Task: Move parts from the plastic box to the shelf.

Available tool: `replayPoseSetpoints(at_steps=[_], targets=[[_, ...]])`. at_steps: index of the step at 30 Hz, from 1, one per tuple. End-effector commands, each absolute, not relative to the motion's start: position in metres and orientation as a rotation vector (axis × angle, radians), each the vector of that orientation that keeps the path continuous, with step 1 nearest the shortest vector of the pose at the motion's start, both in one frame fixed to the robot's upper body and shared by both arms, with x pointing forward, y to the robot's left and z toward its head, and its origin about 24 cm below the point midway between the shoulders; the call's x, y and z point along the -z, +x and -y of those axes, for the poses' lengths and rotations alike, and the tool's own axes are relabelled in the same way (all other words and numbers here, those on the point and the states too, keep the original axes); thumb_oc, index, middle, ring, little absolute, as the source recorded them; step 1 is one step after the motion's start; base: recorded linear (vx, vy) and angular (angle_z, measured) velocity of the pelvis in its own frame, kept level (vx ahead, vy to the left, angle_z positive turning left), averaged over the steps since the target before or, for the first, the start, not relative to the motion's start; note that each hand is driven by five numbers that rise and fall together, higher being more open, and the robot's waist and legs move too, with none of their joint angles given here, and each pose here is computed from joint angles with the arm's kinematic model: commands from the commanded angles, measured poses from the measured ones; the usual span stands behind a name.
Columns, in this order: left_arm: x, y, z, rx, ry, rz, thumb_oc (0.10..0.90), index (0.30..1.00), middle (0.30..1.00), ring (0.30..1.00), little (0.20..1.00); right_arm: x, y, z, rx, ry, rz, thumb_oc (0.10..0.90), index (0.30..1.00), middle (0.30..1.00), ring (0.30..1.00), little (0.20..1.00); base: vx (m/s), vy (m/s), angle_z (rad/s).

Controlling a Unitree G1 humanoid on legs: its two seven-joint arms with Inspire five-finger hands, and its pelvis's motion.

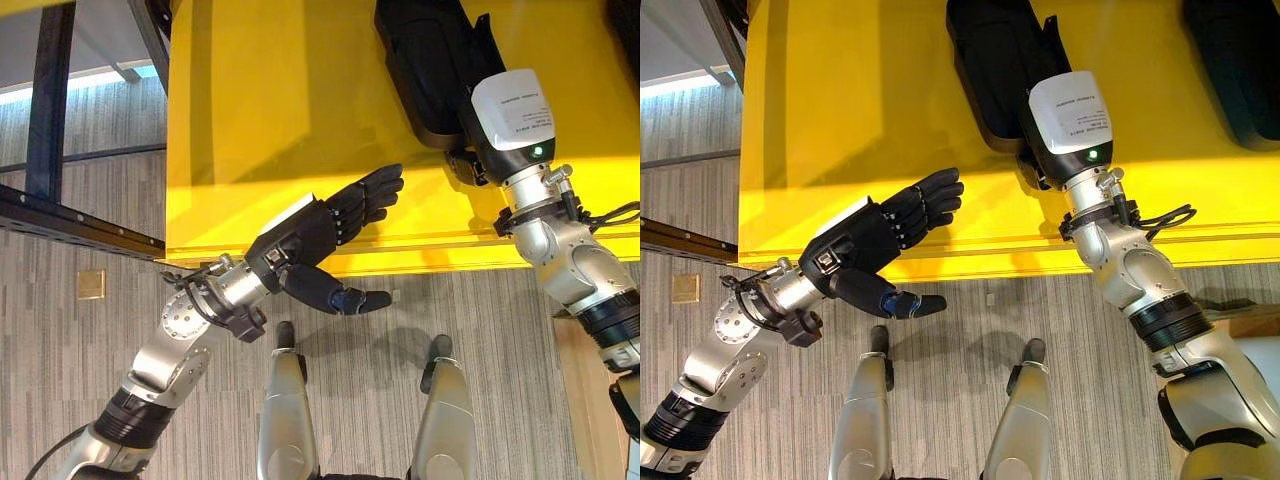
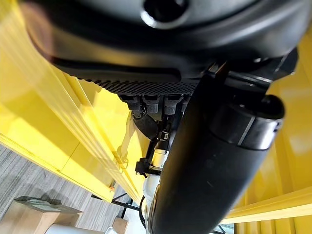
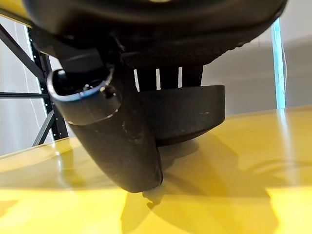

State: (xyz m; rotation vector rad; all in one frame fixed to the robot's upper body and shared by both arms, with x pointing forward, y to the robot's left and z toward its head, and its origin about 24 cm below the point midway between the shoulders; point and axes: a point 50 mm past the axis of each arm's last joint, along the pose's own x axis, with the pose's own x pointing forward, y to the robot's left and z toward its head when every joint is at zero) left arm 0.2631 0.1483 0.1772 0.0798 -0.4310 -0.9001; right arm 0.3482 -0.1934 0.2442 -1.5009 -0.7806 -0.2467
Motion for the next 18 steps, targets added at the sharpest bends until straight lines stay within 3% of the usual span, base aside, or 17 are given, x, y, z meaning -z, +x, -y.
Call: replayPoseSetpoints(at_steps=[1, 18], targets=[[-0.207, 0.248, -0.135, 0.949, 0.030, 0.664, 0.900, 1.000, 1.000, 1.000, 1.000, -0.292, 0.334, 0.197, 0.468, -1.461, 0.904, 0.400, 0.300, 0.300, 0.300, 0.300, 0.01, 0.049, -0.02], [-0.206, 0.248, -0.128, 0.902, 0.003, 0.686, 0.900, 1.000, 1.000, 1.000, 1.000, -0.259, 0.336, 0.190, 0.506, -1.096, 0.739, 0.400, 0.300, 0.300, 0.300, 0.300, 0.00, 0.043, -0.05]])
